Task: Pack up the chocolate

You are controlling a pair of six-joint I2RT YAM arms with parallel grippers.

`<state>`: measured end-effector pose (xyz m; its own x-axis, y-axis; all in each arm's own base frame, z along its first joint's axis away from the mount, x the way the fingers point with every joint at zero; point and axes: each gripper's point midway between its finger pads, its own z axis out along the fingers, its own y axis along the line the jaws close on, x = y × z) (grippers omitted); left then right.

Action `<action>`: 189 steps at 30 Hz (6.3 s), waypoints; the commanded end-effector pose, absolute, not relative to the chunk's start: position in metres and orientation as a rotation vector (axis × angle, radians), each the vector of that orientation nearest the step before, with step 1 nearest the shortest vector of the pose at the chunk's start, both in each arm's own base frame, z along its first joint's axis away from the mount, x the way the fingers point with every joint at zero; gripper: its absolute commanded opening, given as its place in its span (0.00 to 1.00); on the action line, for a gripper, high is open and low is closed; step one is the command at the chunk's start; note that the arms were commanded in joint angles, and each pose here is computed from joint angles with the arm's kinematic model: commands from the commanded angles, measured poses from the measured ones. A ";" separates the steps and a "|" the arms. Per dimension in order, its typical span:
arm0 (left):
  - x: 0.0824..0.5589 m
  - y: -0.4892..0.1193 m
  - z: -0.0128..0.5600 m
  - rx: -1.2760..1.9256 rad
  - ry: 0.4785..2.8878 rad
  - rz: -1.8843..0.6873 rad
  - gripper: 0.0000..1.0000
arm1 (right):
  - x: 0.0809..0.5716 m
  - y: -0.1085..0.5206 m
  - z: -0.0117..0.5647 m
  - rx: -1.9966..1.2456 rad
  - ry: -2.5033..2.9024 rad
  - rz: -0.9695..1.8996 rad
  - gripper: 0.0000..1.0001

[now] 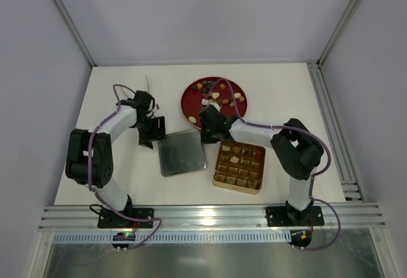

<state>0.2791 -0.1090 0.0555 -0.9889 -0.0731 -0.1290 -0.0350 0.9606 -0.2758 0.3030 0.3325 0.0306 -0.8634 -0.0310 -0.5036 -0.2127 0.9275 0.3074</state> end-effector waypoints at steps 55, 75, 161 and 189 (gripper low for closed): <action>0.284 -0.166 0.094 -0.220 2.720 -0.892 0.22 | 0.307 0.341 0.113 -0.086 2.460 0.974 0.04; 0.291 -0.180 0.128 -0.160 2.661 -1.014 0.00 | 0.307 0.345 0.116 -0.113 2.455 0.992 0.04; 0.309 -0.182 0.190 -0.276 2.520 -1.440 0.00 | 0.207 0.369 0.179 -1.155 1.459 -0.082 0.80; 0.298 -0.177 0.244 -0.110 2.415 -1.359 0.67 | 0.235 0.369 0.235 -0.993 1.371 -0.228 0.04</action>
<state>0.2902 -0.1780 0.2028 -0.9587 -0.2519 -0.1318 -0.0226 0.5298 -0.8478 0.2325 0.3704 0.1784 0.2598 -0.7716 -0.5806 -0.4325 0.4447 -0.7844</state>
